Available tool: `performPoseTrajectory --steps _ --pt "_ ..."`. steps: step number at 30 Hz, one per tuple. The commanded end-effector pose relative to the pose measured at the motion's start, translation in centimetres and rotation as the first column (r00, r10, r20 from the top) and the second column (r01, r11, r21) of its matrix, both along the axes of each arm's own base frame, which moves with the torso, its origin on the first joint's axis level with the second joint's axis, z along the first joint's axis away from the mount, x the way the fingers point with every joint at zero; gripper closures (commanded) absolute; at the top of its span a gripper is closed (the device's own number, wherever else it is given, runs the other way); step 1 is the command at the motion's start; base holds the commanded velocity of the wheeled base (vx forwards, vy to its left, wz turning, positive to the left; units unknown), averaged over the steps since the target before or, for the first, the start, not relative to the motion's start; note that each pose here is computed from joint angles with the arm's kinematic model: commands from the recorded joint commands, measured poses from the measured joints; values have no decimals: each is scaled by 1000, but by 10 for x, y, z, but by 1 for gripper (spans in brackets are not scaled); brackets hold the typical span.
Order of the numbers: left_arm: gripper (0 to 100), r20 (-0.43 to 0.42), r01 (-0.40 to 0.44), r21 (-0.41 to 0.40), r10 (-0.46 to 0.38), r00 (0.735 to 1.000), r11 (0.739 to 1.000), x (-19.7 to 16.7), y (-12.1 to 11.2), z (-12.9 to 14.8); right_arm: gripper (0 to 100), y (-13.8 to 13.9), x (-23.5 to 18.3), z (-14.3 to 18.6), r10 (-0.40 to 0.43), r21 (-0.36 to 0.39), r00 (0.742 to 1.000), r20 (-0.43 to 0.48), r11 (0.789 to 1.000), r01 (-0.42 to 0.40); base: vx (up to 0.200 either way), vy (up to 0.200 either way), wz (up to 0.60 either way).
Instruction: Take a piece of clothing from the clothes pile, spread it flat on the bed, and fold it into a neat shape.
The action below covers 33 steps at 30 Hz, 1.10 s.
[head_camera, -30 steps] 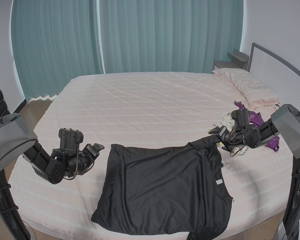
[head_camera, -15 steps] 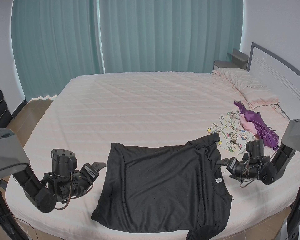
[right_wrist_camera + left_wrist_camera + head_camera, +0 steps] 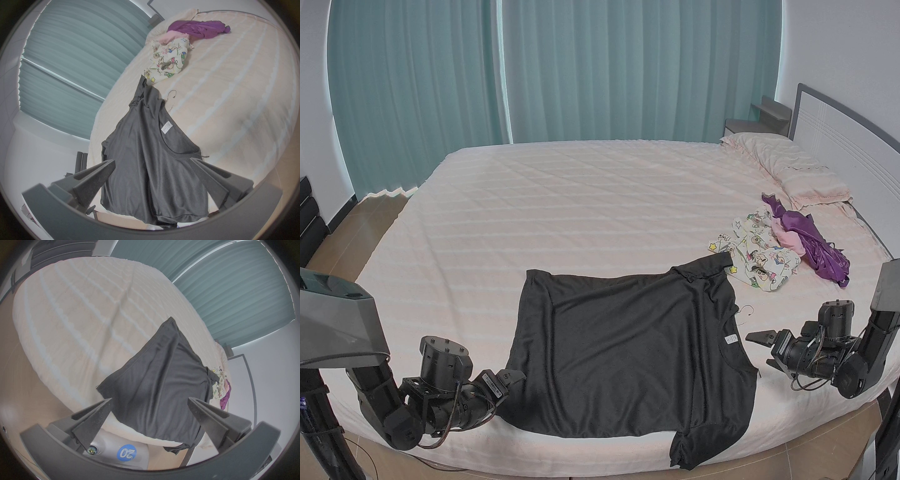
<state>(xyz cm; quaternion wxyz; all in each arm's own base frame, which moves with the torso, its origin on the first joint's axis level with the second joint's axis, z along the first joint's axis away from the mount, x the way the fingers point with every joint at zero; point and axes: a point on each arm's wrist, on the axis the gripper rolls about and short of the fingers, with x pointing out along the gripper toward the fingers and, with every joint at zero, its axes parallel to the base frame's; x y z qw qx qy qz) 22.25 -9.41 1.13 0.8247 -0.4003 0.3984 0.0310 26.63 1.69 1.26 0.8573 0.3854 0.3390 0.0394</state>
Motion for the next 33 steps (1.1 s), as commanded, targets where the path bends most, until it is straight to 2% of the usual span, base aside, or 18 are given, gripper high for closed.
performPoseTrajectory --steps 1,6,12,21,24,25,26,32,33 --pt "0 -74 0 45 4 997 999 0 1 -22 0 0 -11 -21 3 -2 999 -42 1000 -3 0 0 0" --pt "0 -77 -9 61 13 997 998 5 0 -30 0 1 -12 -25 3 -3 999 -42 1000 -4 0 0 0" --pt "0 -49 6 130 0 999 992 10 -1 -40 0 1 -10 -23 2 -4 999 -32 1000 -3 0 0 0" --pt "0 -48 22 167 -14 999 986 12 -3 -45 0 1 -9 -21 2 -4 1000 -22 1000 -3 0 0 0" --pt "0 -43 -2 268 14 999 963 18 -3 -59 0 2 -10 -21 4 -4 1000 -24 1000 -4 0 0 0" --pt "0 -44 -2 274 14 999 962 18 -4 -59 0 2 -10 -21 4 -4 1000 -24 1000 -4 0 0 0" --pt "0 -44 2 318 13 999 948 19 -4 -64 0 2 -9 -22 4 -4 1000 -24 1000 -4 0 0 0" --pt "0 -41 7 336 8 999 942 20 -4 -66 0 2 -9 -21 5 -5 1000 -22 1000 -5 0 0 0" --pt "100 -39 5 337 9 999 942 20 -4 -66 0 2 -9 -21 5 -5 1000 -20 1000 -5 0 0 0"
